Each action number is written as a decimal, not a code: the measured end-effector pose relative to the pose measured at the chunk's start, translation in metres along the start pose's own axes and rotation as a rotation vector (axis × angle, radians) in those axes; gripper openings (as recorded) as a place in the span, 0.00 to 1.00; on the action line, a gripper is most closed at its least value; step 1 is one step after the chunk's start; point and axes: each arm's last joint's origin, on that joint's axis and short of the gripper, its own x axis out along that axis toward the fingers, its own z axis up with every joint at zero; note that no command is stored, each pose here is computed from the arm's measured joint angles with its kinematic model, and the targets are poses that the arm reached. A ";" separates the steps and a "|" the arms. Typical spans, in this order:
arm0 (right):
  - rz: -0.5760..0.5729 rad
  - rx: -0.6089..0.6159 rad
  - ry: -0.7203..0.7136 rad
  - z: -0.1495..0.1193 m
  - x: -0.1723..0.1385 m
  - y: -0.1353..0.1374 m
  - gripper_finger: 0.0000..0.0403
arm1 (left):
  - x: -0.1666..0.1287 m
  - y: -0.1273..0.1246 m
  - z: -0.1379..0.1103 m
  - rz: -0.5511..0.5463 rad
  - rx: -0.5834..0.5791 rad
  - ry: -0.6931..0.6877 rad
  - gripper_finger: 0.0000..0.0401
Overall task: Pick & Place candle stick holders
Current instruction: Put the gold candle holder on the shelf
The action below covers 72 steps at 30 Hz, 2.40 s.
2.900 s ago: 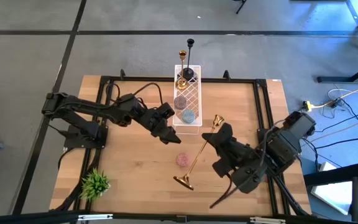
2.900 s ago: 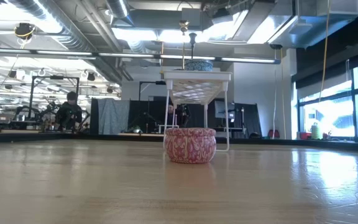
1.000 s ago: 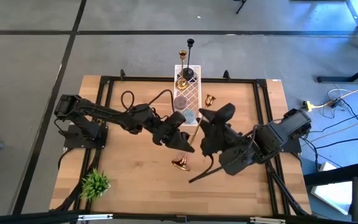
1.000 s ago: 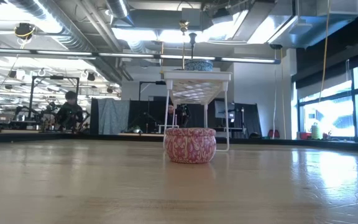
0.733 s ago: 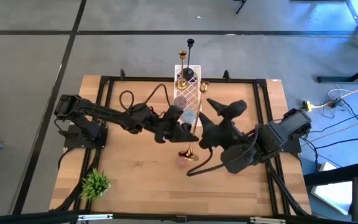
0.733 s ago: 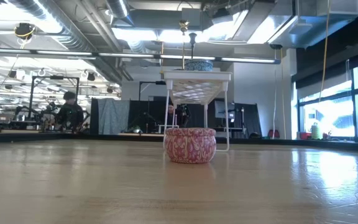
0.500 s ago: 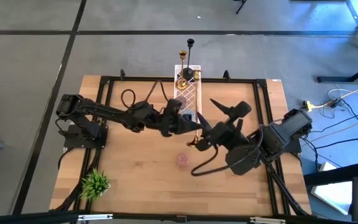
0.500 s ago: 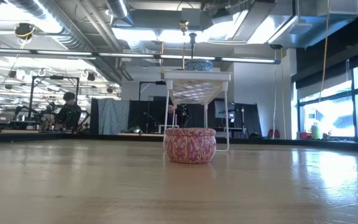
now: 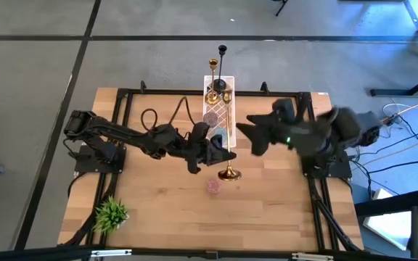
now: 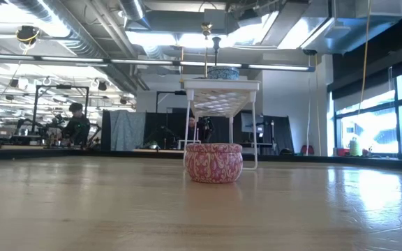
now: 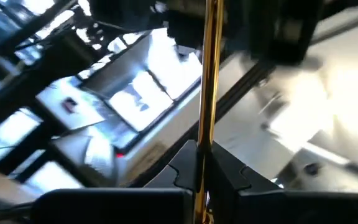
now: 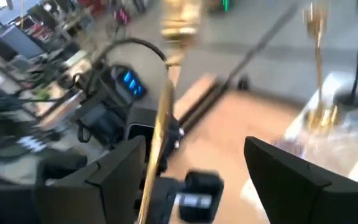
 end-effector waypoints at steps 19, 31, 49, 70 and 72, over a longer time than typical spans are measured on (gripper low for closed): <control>0.263 -0.596 0.615 -0.108 -0.021 0.004 0.69 | -0.033 -0.041 -0.031 0.668 0.412 -0.020 0.03; 0.268 -0.287 0.316 -0.154 -0.030 0.012 0.61 | -0.045 -0.051 -0.009 0.668 0.376 -0.012 0.03; 0.325 -0.117 -0.085 -0.120 -0.017 -0.030 0.43 | -0.027 -0.047 -0.019 0.405 0.300 0.067 0.03; 0.672 -0.117 -0.032 -0.060 0.041 -0.044 0.43 | -0.012 -0.032 -0.042 0.315 0.270 0.075 0.03; 0.667 -0.125 -0.020 -0.061 0.042 -0.045 0.43 | -0.012 -0.031 -0.041 0.314 0.271 0.075 0.03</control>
